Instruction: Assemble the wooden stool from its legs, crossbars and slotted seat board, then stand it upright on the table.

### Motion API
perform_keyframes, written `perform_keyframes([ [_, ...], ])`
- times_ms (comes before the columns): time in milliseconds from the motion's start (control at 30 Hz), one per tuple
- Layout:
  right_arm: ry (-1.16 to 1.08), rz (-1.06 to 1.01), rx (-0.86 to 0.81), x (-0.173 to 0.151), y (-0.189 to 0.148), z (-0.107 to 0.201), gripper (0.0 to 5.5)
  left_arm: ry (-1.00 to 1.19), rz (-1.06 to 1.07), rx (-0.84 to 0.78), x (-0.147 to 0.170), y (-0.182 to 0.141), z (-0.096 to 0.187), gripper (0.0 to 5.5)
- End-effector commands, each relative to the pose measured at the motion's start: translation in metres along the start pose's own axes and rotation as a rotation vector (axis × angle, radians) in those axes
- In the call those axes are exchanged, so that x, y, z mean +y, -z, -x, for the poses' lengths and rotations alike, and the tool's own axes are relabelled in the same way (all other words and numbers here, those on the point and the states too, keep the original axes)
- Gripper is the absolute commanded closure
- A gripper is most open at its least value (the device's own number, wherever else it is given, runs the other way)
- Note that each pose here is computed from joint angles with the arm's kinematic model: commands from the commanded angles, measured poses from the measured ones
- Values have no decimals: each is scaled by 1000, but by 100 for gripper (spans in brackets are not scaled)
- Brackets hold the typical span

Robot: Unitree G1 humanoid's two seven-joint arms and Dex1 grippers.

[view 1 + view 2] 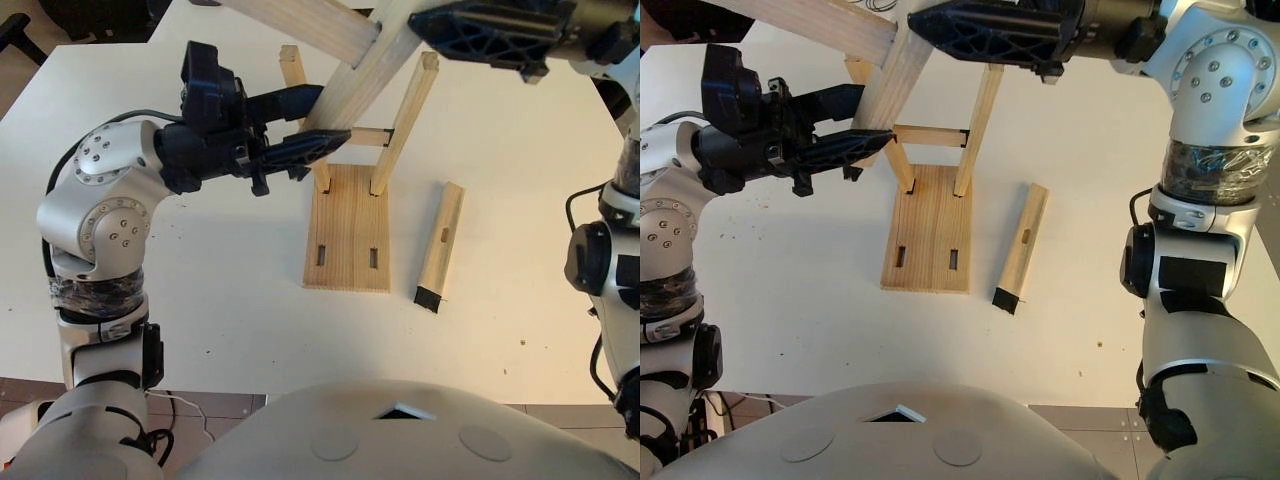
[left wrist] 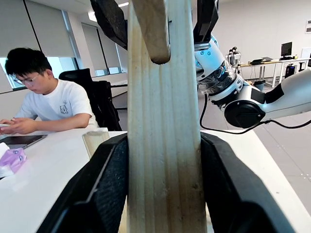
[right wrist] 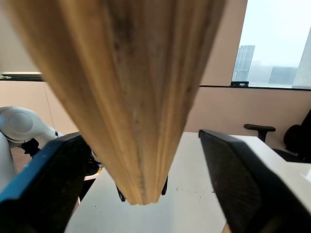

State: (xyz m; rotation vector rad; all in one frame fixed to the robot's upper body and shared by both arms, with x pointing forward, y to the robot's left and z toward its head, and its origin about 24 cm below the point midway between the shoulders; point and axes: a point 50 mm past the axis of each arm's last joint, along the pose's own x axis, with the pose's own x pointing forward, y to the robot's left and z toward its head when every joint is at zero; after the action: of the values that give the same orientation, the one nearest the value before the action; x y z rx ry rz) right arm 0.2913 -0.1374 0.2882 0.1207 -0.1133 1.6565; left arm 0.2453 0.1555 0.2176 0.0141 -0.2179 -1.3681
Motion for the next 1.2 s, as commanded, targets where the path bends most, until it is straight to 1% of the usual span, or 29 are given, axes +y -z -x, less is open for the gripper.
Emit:
perform_keyframes([
  [33, 13, -4, -2, 1, -3, 5, 235, 3, -20, 27, 0, 1, 2, 347],
  [267, -1, -18, -9, 2, -4, 7, 343, -16, 1, 40, 0, 8, 7, 347],
  [533, -8, -5, -21, 2, -4, 6, 344, -5, 21, 43, -4, 15, 5, 347],
  [567, -9, 3, -17, 2, -2, 6, 307, -4, 22, 42, -4, 15, 5, 347],
  [700, 6, 4, -18, 0, -1, 6, 246, -1, 20, 39, -4, 14, 5, 347],
  [933, -10, -1, -22, 4, -3, 7, 241, 16, 22, 19, -4, 10, 7, 347],
  [1033, -15, -6, -15, 4, 0, 5, 284, 16, 25, 20, -5, 12, 6, 347],
  [1100, -24, -10, -15, 5, 1, 6, 324, 18, 29, 21, -6, 13, 6, 347],
  [1167, -27, -13, -15, 6, 2, 7, 346, 18, 34, 18, -7, 14, 6, 347],
  [1200, -26, -13, -14, 6, 3, 7, 346, 18, 36, 16, -7, 14, 6, 347],
])
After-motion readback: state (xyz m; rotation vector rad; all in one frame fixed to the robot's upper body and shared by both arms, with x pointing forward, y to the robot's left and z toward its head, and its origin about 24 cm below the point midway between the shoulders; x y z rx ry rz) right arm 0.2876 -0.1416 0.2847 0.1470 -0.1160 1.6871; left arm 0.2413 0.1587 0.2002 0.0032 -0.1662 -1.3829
